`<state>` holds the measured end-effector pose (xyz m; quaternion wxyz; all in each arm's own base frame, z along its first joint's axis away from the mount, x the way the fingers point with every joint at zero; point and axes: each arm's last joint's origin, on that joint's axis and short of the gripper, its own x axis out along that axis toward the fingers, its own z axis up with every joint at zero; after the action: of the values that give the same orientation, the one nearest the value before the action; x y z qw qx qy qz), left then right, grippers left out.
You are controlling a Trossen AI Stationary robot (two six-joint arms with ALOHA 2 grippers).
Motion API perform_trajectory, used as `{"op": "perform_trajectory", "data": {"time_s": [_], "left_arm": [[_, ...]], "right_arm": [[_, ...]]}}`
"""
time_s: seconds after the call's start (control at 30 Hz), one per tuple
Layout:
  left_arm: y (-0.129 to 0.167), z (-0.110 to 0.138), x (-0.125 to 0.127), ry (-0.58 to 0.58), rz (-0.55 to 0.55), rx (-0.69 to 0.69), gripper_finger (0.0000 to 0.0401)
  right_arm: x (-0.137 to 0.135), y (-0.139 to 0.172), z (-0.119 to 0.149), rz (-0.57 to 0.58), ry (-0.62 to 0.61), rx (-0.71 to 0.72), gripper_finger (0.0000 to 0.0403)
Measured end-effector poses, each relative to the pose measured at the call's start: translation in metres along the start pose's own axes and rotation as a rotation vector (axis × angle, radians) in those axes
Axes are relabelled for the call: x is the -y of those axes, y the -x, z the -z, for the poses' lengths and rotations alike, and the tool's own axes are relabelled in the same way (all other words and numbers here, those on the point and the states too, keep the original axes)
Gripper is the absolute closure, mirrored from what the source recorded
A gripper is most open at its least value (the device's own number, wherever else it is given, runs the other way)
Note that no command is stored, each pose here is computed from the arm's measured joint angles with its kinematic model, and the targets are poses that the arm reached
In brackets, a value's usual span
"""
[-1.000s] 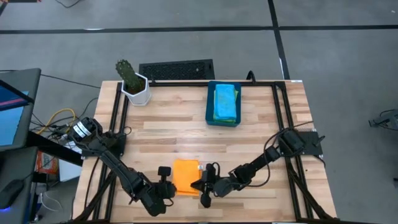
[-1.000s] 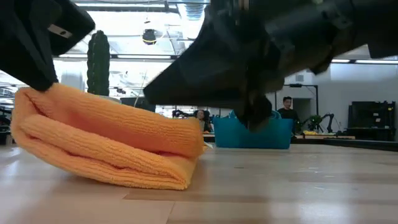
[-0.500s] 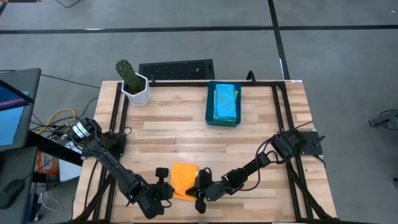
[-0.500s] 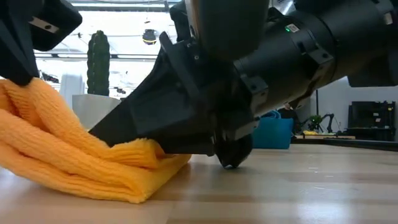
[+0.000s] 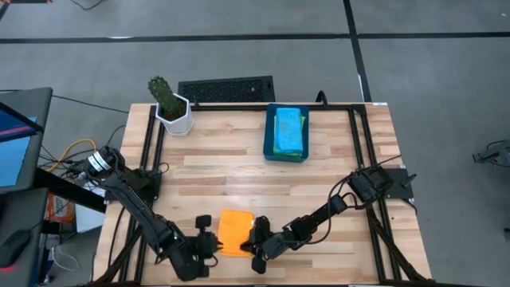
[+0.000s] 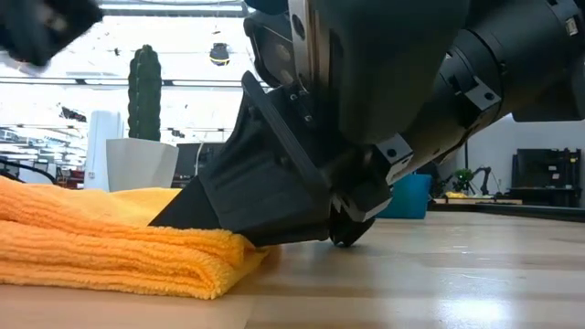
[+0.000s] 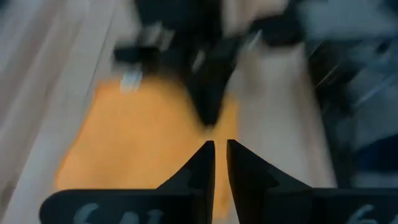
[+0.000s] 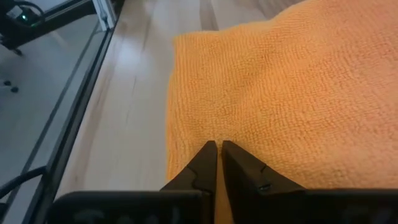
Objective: Fold microfiber towels
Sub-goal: Fold the orange towel
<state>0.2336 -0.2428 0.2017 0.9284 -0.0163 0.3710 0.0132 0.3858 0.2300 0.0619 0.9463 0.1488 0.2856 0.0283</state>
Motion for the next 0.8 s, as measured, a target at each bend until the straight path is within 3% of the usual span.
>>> {"op": "perform_trajectory", "data": {"time_s": [0.1,0.2,0.4,0.57,0.8], "left_arm": [[-0.009,-0.003,0.013,-0.054,0.030,0.101,0.0372],[-0.023,0.008,0.015,-0.075,0.005,0.074,0.0377],[-0.045,0.034,0.009,-0.028,-0.055,0.056,0.0387],[-0.065,0.052,0.018,0.022,0.028,0.036,0.0397],[-0.078,0.077,0.028,0.081,0.012,0.015,0.0399]], "right_arm": [[0.000,0.000,0.000,0.000,0.003,-0.003,0.0351],[0.000,0.000,0.000,0.000,0.004,-0.003,0.0351],[-0.002,0.001,0.002,-0.014,0.010,-0.009,0.0351],[-0.007,0.005,0.000,-0.027,-0.009,0.005,0.0351],[-0.026,0.020,-0.016,0.029,-0.019,0.125,0.0356]]}}
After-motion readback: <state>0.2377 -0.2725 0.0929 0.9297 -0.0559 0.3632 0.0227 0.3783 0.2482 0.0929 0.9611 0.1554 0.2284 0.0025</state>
